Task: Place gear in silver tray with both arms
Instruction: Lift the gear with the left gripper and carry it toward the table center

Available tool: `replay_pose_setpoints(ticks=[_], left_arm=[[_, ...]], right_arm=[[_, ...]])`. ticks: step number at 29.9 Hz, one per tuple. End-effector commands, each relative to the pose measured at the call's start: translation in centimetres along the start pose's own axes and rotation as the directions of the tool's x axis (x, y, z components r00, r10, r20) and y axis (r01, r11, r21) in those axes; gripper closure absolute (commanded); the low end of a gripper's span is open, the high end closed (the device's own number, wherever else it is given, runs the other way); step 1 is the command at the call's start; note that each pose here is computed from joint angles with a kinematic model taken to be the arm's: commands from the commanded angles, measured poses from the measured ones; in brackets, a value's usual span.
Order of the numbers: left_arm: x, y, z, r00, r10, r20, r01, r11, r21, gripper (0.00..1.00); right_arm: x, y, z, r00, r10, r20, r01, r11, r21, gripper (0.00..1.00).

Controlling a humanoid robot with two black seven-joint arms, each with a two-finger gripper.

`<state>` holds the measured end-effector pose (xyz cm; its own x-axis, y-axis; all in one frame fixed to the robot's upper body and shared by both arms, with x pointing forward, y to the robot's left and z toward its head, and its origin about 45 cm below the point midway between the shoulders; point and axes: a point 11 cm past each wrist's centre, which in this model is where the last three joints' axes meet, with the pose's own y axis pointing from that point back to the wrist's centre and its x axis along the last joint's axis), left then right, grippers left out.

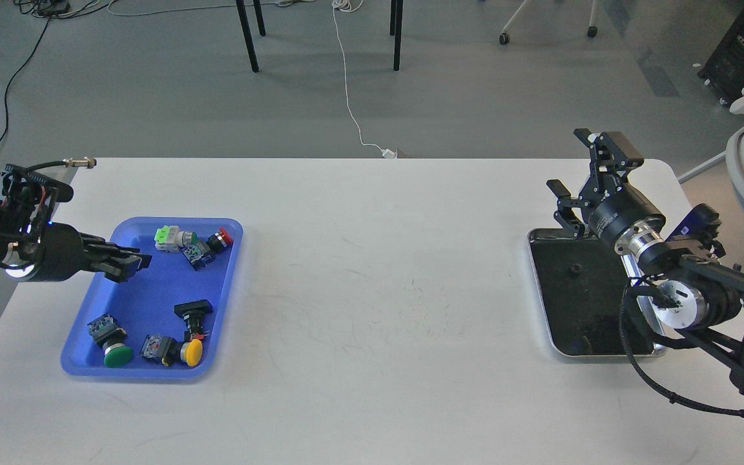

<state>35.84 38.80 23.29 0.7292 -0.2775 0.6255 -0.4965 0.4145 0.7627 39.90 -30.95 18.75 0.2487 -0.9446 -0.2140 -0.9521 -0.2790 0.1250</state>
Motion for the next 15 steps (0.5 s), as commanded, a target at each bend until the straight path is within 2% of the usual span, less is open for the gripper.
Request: replay_pose_setpoints(ticks=[1,4,7,9,15], left_arm=[[3.7,-0.2,4.9,0.992,0.079,0.098,-0.066,0.99,-0.126,0.85],[5.6,-1.3,8.8,0.976,0.114,0.185,-0.073,0.974,-0.215,0.85],[7.4,-4.9,14.3,0.933,0.153,0.326,-0.049,0.95,-0.307,0.85],[8.5,-6.5,17.4,0.885,0.178,0.43,-0.027,0.942,-0.333,0.85],[9.4,-11.5,25.1,0.803,0.178,0.569,0.082,0.912,-0.401,0.85]], right_arm=[[-0.1,0.0,0.1,1.0,-0.003,0.002,0.003,1.0,-0.001,0.03],[-0.3,-0.3,-0.4,1.0,-0.009,0.0,0.009,1.0,0.008,0.03],[-0.6,-0.8,-1.1,1.0,-0.02,-0.003,0.02,1.0,0.024,0.03],[-0.9,-1.3,-2.3,0.999,-0.03,-0.012,0.03,0.999,0.045,0.03],[-2.6,-3.5,-6.9,0.996,-0.077,-0.054,0.083,0.989,0.126,0.03]])
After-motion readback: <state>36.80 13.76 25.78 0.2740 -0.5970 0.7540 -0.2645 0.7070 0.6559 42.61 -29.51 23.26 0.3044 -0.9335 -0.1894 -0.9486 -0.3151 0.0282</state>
